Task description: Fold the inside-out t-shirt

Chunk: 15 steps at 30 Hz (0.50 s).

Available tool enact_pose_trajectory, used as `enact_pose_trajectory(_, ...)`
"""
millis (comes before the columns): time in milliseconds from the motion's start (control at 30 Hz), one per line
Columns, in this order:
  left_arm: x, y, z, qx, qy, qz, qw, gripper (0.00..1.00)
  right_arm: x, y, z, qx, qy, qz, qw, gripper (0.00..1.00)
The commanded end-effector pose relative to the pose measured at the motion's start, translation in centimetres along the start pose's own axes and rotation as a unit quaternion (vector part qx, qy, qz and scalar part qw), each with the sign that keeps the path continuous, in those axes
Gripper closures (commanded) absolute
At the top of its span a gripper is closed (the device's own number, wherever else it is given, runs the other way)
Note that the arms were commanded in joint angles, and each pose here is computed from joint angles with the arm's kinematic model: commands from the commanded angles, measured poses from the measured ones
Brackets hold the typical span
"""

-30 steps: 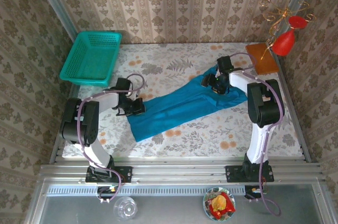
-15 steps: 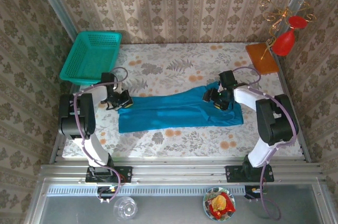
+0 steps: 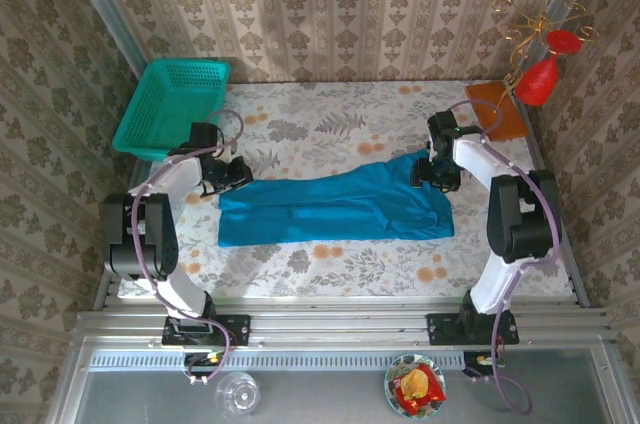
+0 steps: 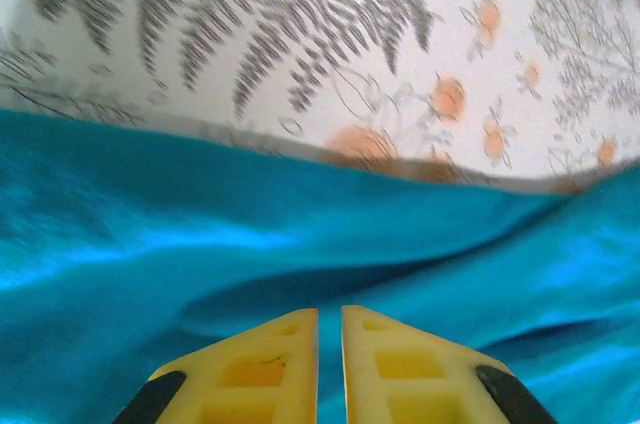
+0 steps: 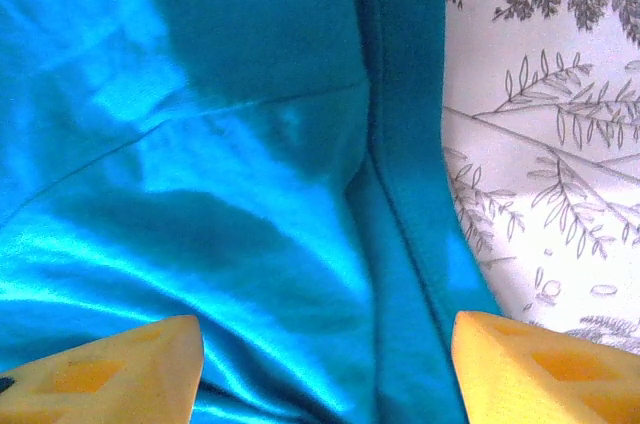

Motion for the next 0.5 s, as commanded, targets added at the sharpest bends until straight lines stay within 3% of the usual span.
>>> enact_pose_trajectory(0, 0.4, 1.0, 4.0, 0.062, -0.001, -0.023, 0.998, 0.85, -0.7, 0.7, 0.8, 0.060, -0.064, 0.029, 0.996, 0.31)
enact_pose_trajectory(300, 1.4, 2.4, 6.4, 0.086, -0.011, -0.042, 0.995, 0.86, -1.7, 2.6, 1.2, 0.138, -0.092, 0.027, 0.986, 0.28)
enact_pose_trajectory(467, 1.8, 2.5, 6.6, 0.087, -0.013, -0.050, 0.995, 0.86, -2.1, 3.0, 1.6, 0.143, -0.096, 0.034, 0.984, 0.29)
Point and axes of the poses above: each hand's point on the last joint's axis, 136 mm out from that joint toward the fingers, its own y axis out along the fingers, its own x axis along the line the jaws close on, z = x × y, the point moved 2 cm from there along -y, back along the fingers, and after that the axes turned 10 degrees about y, right-handed, at the moved point
